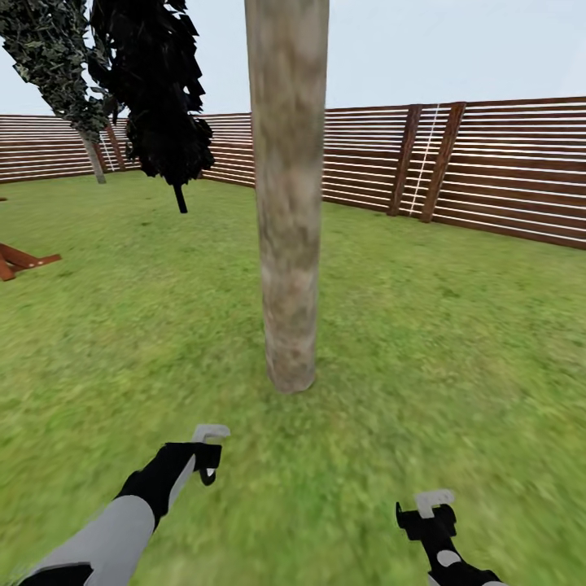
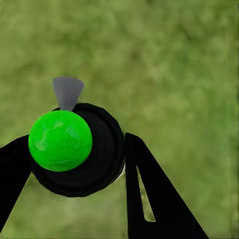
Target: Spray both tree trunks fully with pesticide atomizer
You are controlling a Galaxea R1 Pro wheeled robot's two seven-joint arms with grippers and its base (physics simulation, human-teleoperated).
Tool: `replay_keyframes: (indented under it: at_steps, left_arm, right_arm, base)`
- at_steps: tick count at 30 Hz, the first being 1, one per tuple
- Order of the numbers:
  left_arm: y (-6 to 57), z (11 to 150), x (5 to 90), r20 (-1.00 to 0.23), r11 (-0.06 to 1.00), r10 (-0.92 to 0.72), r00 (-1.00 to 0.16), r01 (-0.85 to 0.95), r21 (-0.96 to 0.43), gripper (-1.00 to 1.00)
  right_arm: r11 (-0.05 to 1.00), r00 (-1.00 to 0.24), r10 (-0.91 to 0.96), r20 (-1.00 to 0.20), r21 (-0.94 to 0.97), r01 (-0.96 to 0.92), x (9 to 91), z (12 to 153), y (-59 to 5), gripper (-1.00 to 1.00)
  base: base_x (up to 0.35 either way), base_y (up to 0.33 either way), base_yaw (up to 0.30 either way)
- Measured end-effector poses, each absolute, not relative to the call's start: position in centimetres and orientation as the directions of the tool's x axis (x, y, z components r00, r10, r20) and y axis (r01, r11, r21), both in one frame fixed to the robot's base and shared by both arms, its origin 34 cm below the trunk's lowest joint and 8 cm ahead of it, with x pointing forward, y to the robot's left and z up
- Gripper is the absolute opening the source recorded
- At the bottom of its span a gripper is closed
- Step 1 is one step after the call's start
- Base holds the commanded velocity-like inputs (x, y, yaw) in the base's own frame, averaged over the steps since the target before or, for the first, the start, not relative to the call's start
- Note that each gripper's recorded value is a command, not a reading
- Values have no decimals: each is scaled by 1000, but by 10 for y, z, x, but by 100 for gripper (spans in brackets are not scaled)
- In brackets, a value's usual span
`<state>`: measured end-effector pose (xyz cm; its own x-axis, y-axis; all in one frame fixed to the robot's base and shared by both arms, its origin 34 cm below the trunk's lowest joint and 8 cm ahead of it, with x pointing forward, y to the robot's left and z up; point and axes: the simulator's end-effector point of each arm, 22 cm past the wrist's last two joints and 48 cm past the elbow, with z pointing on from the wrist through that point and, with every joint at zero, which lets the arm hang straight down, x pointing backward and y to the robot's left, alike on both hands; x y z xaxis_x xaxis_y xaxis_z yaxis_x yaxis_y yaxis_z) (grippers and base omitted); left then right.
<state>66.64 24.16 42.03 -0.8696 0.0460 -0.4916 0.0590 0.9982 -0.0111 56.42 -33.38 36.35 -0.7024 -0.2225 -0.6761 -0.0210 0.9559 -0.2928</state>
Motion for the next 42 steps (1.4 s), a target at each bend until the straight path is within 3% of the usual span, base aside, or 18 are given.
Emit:
replay_keyframes:
  at_steps: [7,23,30,35,37,42]
  left_arm:
    - [231,425,670,-502,996,76,-862,87,1,-100]
    - [230,425,672,-507,996,78,-859,90,0,-100]
    - [235,439,685,-535,996,76,-842,84,10,-100]
    - [229,460,695,-429,998,56,-902,69,-15,-100]
    - [224,487,720,-440,997,54,-896,70,-21,-100]
    - [292,509,740,-453,999,34,-891,19,38,-100]
  right_arm:
    - [963,-705,-152,-692,-265,53,561,364,-341,100]
    - [963,-708,-151,-690,-265,52,559,363,-341,100]
    - [963,-709,-152,-689,-265,51,559,362,-341,100]
    - [963,-709,-152,-689,-265,52,559,362,-341,100]
    - [962,-710,-152,-688,-266,52,559,362,-342,100]
    - [962,-718,-153,-679,-269,50,552,359,-343,100]
  base:
    - [292,-187,-13]
    - [288,-179,-170]
    - [-90,-141,-1]
    - [-6,-2,0]
    - [0,0,0]
    - [0,0,0]
